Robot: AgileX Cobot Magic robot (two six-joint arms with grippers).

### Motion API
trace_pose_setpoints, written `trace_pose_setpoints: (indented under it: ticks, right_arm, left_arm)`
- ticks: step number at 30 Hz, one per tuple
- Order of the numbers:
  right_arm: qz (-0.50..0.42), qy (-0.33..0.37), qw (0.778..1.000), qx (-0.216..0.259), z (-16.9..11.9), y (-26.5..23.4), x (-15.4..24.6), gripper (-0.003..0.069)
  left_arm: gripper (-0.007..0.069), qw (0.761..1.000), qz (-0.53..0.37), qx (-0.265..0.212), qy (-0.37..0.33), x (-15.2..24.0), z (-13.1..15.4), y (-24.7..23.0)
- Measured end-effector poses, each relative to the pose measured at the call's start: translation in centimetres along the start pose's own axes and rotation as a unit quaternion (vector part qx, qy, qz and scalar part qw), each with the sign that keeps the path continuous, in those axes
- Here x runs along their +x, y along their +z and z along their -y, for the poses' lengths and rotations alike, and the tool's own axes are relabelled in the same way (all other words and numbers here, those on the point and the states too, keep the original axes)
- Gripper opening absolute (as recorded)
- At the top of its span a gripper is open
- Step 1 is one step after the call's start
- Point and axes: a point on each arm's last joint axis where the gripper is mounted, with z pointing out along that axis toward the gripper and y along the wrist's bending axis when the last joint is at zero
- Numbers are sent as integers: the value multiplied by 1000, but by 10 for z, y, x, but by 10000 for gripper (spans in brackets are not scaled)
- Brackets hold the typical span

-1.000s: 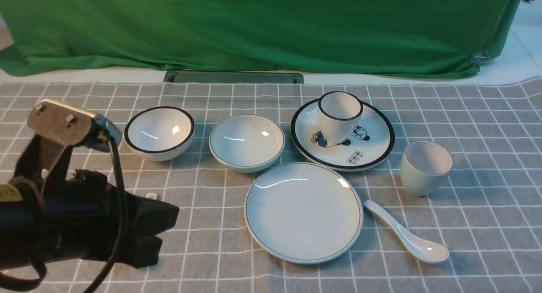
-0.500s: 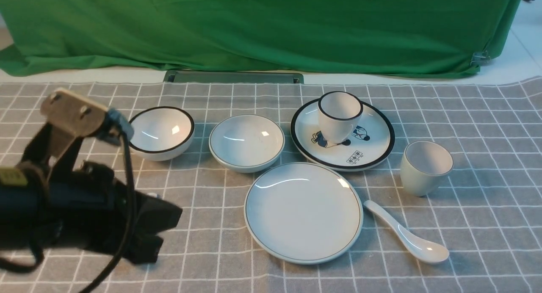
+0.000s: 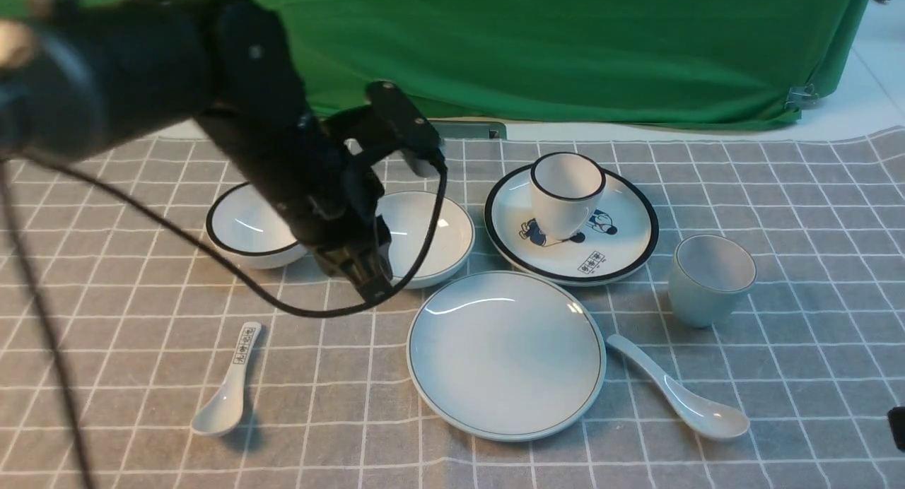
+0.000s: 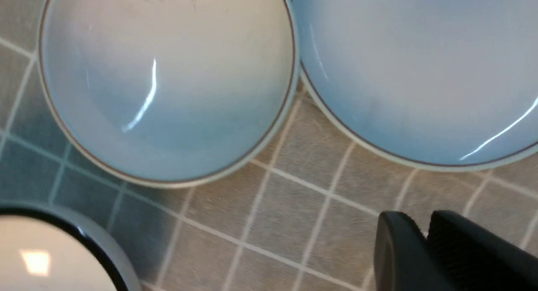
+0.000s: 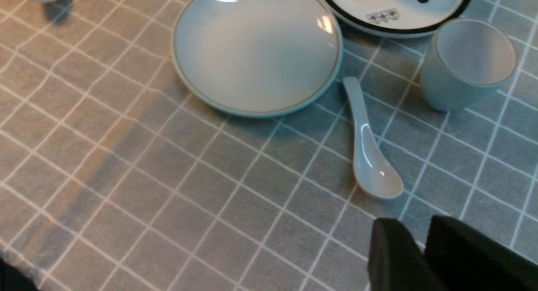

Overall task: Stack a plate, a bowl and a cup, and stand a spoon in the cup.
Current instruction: Use the left arm to grab a blue rice bowl

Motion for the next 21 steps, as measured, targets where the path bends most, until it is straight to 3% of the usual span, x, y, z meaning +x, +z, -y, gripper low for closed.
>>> trace_pose_setpoints:
  ticks: [4, 11, 16, 21]
  right_arm:
    - [0, -10, 1000, -7, -2, 0, 0, 160]
    - [-1, -18, 1000, -6, -2, 0, 0, 161]
    - [-1, -18, 1000, -6, -2, 0, 0, 161]
    - [-1, -18, 1000, -6, -2, 0, 0, 163]
  left_arm:
    - [237, 994, -17, -5, 108, -2, -16, 19]
    - [471, 973, -17, -28, 228, -3, -30, 45]
    - [488, 968, -10, -49, 245, -4, -39, 70]
    - [402, 967, -24, -45, 249, 0, -42, 91]
